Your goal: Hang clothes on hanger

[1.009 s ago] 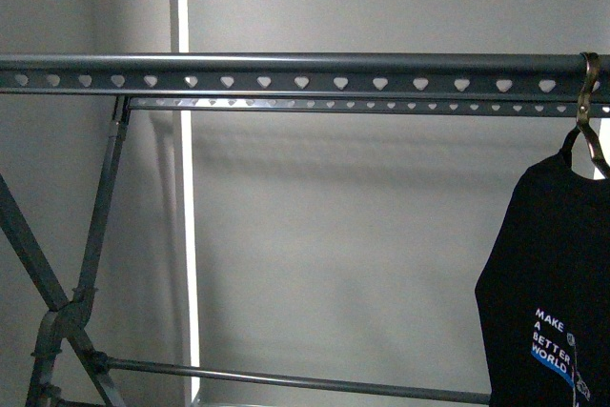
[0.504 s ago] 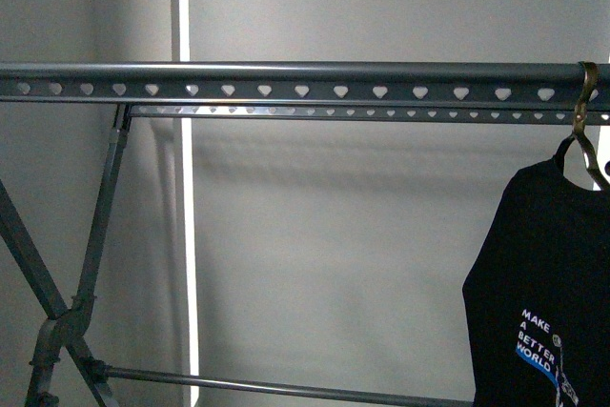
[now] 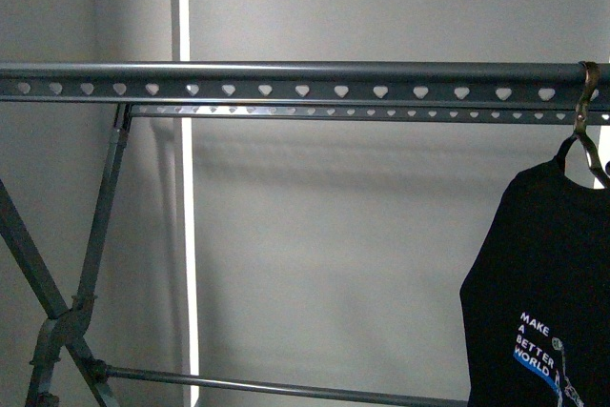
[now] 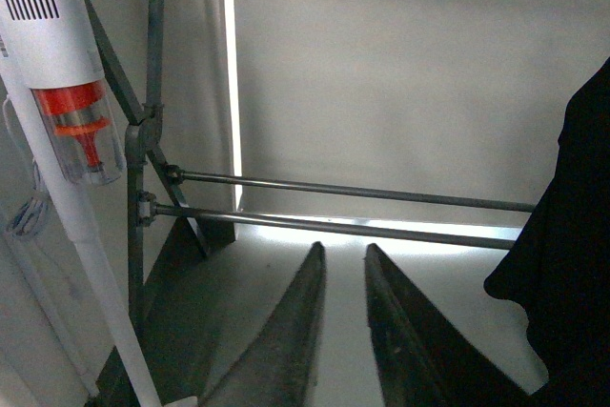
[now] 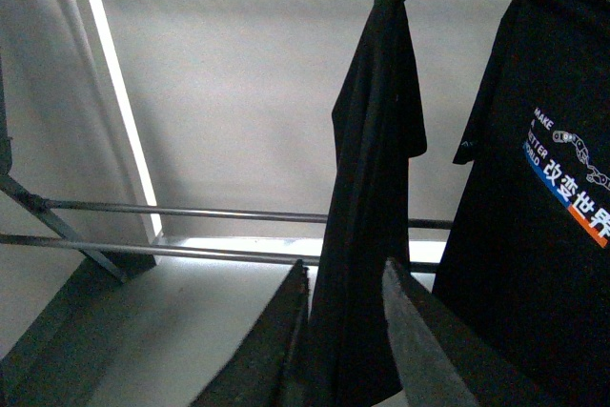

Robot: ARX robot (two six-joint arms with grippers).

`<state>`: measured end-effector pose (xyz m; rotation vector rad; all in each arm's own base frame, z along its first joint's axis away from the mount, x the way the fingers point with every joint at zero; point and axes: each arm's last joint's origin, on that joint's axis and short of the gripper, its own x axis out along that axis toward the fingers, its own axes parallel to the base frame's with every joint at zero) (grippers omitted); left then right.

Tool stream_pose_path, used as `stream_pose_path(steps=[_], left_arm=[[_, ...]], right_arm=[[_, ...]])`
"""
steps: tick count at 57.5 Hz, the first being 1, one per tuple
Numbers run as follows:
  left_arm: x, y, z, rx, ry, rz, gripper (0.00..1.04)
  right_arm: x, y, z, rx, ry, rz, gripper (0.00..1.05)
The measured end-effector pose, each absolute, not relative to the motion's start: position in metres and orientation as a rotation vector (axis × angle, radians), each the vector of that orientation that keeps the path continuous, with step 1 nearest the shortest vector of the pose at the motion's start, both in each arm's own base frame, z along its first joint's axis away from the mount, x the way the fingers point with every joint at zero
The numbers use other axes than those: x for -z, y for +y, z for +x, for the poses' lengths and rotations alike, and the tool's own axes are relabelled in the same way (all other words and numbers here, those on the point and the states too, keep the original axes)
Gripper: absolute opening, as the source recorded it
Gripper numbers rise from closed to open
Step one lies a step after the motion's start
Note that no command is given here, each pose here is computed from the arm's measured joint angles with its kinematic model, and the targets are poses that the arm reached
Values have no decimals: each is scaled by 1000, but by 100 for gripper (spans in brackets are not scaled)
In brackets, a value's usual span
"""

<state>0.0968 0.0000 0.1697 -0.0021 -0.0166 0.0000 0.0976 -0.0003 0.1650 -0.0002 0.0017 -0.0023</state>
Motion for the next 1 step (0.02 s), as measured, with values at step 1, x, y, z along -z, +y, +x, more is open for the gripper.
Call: stream_pose_path(steps=[1], left_arm=[[-170, 0, 97, 0, -17, -2, 26]], right_arm=[[-165, 0, 98, 2, 2, 0, 31]])
